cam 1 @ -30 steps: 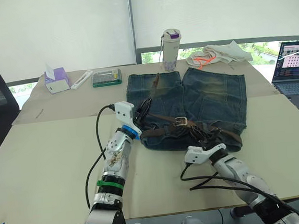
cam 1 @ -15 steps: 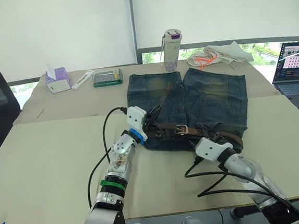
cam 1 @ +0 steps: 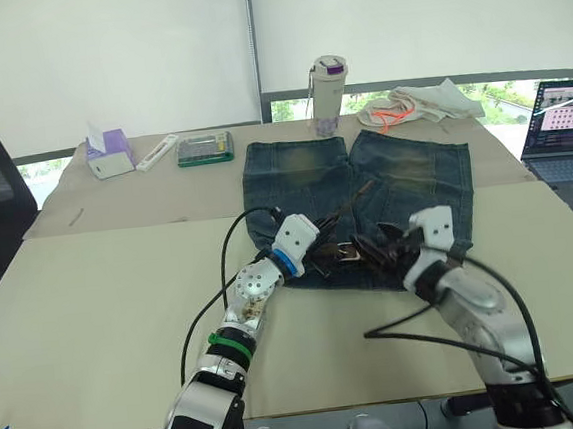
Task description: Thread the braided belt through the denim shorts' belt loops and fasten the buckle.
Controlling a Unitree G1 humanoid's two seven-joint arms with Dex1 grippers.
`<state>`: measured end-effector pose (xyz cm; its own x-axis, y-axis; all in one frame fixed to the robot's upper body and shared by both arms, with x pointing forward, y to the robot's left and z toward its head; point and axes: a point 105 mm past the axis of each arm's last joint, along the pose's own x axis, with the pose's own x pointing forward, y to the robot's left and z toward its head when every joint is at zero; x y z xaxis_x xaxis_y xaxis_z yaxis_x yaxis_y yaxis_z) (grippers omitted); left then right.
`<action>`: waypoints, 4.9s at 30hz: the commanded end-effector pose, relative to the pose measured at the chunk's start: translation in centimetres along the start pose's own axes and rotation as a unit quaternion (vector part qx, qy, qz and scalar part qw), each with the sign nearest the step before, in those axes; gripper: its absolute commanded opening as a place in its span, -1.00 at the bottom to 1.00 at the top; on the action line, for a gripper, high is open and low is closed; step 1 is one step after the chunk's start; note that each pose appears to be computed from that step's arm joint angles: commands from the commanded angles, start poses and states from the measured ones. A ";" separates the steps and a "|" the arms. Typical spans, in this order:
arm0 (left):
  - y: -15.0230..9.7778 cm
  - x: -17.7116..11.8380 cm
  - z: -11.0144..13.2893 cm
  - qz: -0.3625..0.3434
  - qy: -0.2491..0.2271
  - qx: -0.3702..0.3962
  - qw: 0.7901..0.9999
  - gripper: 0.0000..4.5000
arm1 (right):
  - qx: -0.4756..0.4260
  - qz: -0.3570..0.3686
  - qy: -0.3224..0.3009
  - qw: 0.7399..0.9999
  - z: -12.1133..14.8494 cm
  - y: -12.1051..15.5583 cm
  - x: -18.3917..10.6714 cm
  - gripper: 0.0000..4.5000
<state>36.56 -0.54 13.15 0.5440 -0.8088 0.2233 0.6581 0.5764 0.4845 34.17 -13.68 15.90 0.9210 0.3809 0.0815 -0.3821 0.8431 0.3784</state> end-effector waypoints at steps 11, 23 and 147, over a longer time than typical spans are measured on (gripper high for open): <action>-0.2 0.3 1.7 -0.008 -0.048 0.221 0.974 -1.00 | 0.210 -0.035 0.004 0.977 3.0 0.0 -0.2 -0.09; -0.9 0.1 1.3 -0.041 -0.048 0.188 0.980 -0.67 | 0.225 -0.049 0.013 0.973 2.7 0.0 -0.3 -1.00; 1.5 0.1 0.7 -0.163 0.162 0.378 0.897 -1.00 | -0.784 0.033 -0.047 0.618 -2.5 -1.1 -1.0 -0.98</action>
<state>37.59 1.64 12.63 0.6211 -0.7252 -0.2974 0.4021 -0.0309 0.9151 33.51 -14.84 11.05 0.8974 0.4389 0.0442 -0.0278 0.1563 -0.9873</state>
